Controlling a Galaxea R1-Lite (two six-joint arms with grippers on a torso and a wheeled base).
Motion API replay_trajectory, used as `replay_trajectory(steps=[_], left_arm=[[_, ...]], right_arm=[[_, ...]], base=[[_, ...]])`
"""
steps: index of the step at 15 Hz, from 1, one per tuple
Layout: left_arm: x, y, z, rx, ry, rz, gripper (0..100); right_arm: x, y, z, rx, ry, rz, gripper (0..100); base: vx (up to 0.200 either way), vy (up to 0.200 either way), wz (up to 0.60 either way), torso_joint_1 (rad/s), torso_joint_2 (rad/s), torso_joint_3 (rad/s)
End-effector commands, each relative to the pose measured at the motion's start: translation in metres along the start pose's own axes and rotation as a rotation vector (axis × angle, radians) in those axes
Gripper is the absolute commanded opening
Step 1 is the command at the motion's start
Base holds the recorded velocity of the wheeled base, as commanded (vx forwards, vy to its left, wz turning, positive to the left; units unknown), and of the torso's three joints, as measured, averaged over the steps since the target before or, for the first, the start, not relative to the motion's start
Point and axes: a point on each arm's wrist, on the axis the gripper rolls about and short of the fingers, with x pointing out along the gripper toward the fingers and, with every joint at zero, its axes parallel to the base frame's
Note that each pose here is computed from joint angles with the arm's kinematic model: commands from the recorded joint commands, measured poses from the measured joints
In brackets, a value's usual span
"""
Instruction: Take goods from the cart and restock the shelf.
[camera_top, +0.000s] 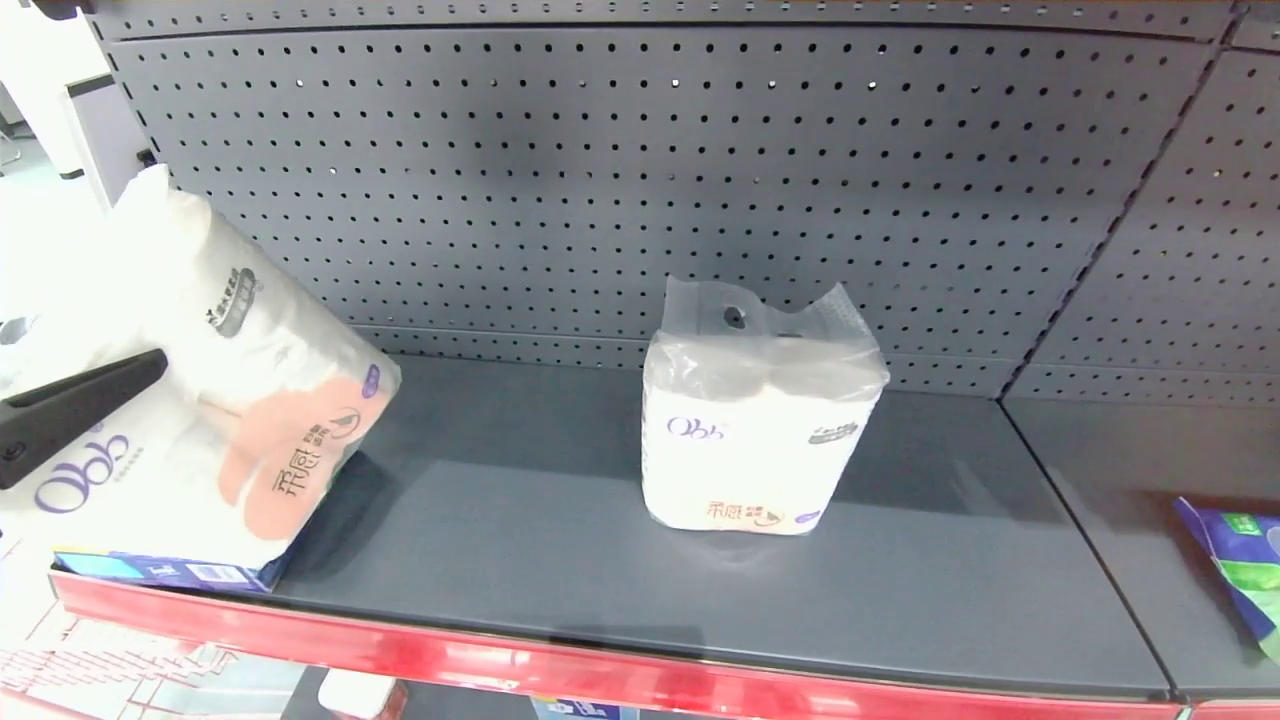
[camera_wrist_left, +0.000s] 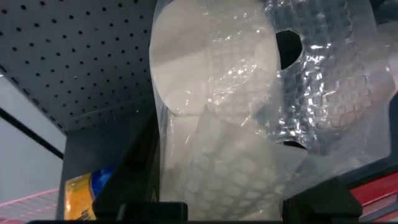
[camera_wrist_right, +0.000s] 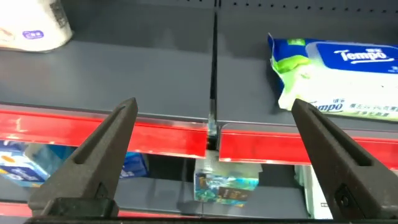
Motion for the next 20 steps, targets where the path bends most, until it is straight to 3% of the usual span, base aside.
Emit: replay_trajectory(steps=[1, 2, 3, 4, 7, 10, 15, 18, 20], left_arm=[[0.001, 0.0, 0.001, 0.005, -0.001, -0.003, 0], [0.001, 0.0, 0.0, 0.004, 0.0, -0.003, 0], [0.001, -0.001, 0.0, 0.01, 0.001, -0.009, 0], [0.004, -0.001, 0.002, 0.011, -0.001, -0.013, 0], [0.009, -0.006, 0.002, 0.008, -0.001, -0.081, 0], [0.021, -0.01, 0.0, 0.001, 0.018, -0.134, 0], [0.027, -0.011, 0.001, -0.004, 0.022, -0.169, 0], [0.03, -0.01, 0.001, -0.004, 0.031, -0.159, 0], [0.03, -0.01, -0.001, 0.007, 0.036, -0.159, 0]], right_arm=[[0.018, -0.003, 0.097, 0.092, 0.005, 0.007, 100], [0.027, -0.004, 0.126, 0.161, -0.012, 0.014, 100], [0.047, -0.005, 0.175, 0.194, -0.031, 0.029, 100], [0.084, -0.004, 0.204, 0.142, 0.011, 0.068, 100], [0.114, 0.015, 0.168, 0.022, 0.2, 0.415, 100], [0.146, 0.028, 0.141, 0.003, 0.352, 0.591, 100], [0.213, 0.046, 0.121, 0.007, 0.304, 0.849, 100], [0.227, 0.052, 0.12, -0.044, 0.263, 0.95, 100], [0.237, 0.054, 0.108, -0.077, 0.283, 0.993, 100]], base=[[0.0, 0.0, 0.0, 0.0, 0.0, 0.0], [0.0, 0.0, 0.0, 0.0, 0.0, 0.0], [0.0, 0.0, 0.0, 0.0, 0.0, 0.0], [0.0, 0.0, 0.0, 0.0, 0.0, 0.0], [0.0, 0.0, 0.0, 0.0, 0.0, 0.0], [0.0, 0.0, 0.0, 0.0, 0.0, 0.0], [0.0, 0.0, 0.0, 0.0, 0.0, 0.0], [0.0, 0.0, 0.0, 0.0, 0.0, 0.0], [0.0, 0.0, 0.0, 0.0, 0.0, 0.0]])
